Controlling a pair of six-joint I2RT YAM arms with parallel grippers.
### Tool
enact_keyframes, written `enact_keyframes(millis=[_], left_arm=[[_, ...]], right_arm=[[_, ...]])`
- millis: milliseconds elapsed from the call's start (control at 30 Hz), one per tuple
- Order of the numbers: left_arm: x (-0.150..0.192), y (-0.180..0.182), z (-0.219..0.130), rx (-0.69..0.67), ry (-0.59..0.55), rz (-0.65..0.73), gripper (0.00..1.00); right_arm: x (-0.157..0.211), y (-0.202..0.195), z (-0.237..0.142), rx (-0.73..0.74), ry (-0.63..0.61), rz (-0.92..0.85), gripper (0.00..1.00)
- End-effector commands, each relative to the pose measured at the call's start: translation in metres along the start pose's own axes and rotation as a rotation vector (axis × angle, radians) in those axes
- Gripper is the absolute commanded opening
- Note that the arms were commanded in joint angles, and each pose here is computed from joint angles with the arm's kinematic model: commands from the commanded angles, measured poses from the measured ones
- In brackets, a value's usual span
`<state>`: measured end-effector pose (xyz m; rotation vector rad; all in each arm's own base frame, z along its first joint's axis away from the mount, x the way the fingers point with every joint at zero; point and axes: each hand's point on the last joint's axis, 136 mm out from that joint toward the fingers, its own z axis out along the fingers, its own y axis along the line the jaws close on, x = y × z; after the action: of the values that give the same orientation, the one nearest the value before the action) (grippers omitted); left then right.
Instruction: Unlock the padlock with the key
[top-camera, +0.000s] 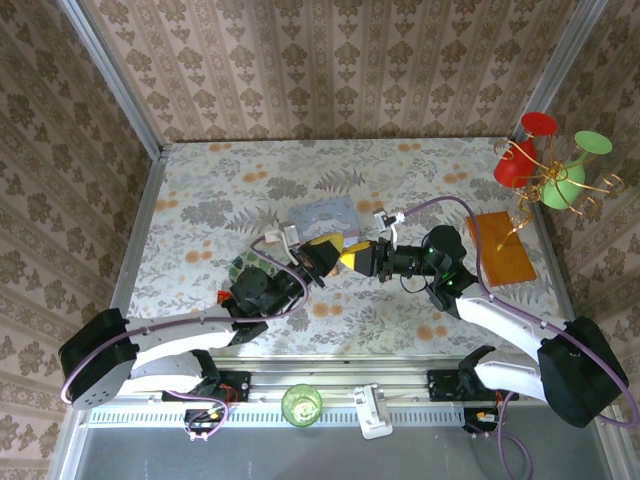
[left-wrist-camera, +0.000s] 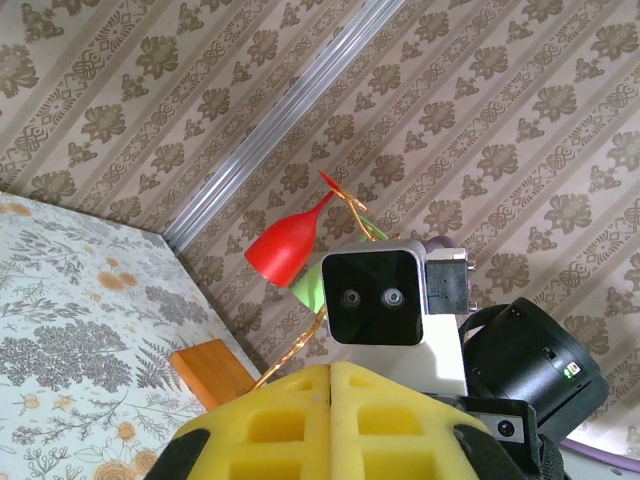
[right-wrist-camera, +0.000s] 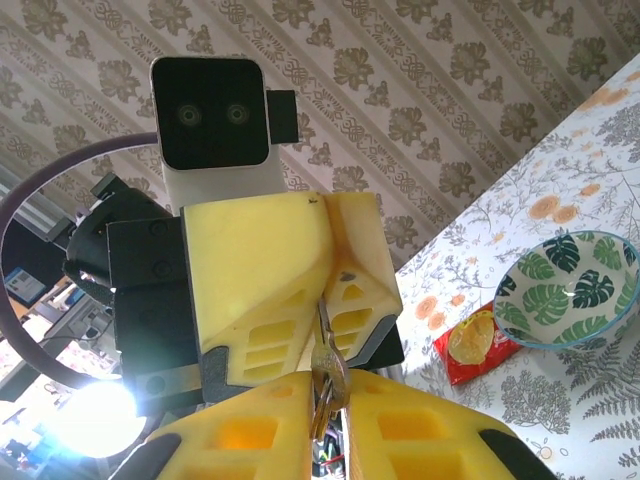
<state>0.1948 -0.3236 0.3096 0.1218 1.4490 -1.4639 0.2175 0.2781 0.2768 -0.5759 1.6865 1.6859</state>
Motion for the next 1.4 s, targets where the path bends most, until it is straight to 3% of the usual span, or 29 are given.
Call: enact_keyframes(millis=[0, 233, 433, 533, 567, 633, 700, 833, 967, 1167, 1367], left_arm=[[0.0, -0.004, -0.003, 0.023, -0.011, -0.014, 0.0], [0.005, -0.001, -0.003, 0.019, -0.002, -0.022, 0.0], [0.004, 0.006, -0.007, 0.006, -0.03, -0.038, 0.0], [0.004, 0.011, -0.009, -0.004, -0.039, -0.045, 0.0], [0.004, 0.012, -0.01, -0.006, -0.04, -0.049, 0.1], [0.003, 0.018, -0.013, -0.025, -0.044, -0.056, 0.42], [0.001, 0.03, -0.017, -0.08, -0.026, -0.071, 0.49], [-0.004, 0.044, -0.024, -0.211, 0.114, -0.053, 0.5], [-0.007, 0.043, -0.031, -0.249, 0.223, -0.036, 0.51], [0.018, 0.036, -0.021, -0.167, 0.395, -0.063, 0.5], [0.023, 0.027, -0.014, -0.107, 0.396, -0.039, 0.5]], right_arm=[[-0.016, 0.018, 0.001, -0.044, -0.044, -0.056, 0.14], [-0.018, 0.022, 0.001, -0.041, -0.044, -0.074, 0.16], [-0.018, 0.025, 0.0, -0.053, -0.042, -0.072, 0.0], [-0.015, 0.022, -0.001, -0.04, -0.041, -0.071, 0.0], [-0.015, 0.021, -0.001, -0.034, -0.04, -0.072, 0.0], [-0.011, 0.019, -0.001, -0.02, -0.018, -0.08, 0.0], [-0.002, 0.012, -0.002, 0.024, 0.037, -0.075, 0.0], [0.017, 0.0, -0.01, 0.138, 0.16, -0.115, 0.0], [0.028, -0.009, -0.013, 0.19, 0.248, -0.104, 0.0], [0.026, -0.011, -0.006, 0.173, 0.278, -0.08, 0.0], [0.026, -0.009, 0.0, 0.122, 0.281, -0.041, 0.0]])
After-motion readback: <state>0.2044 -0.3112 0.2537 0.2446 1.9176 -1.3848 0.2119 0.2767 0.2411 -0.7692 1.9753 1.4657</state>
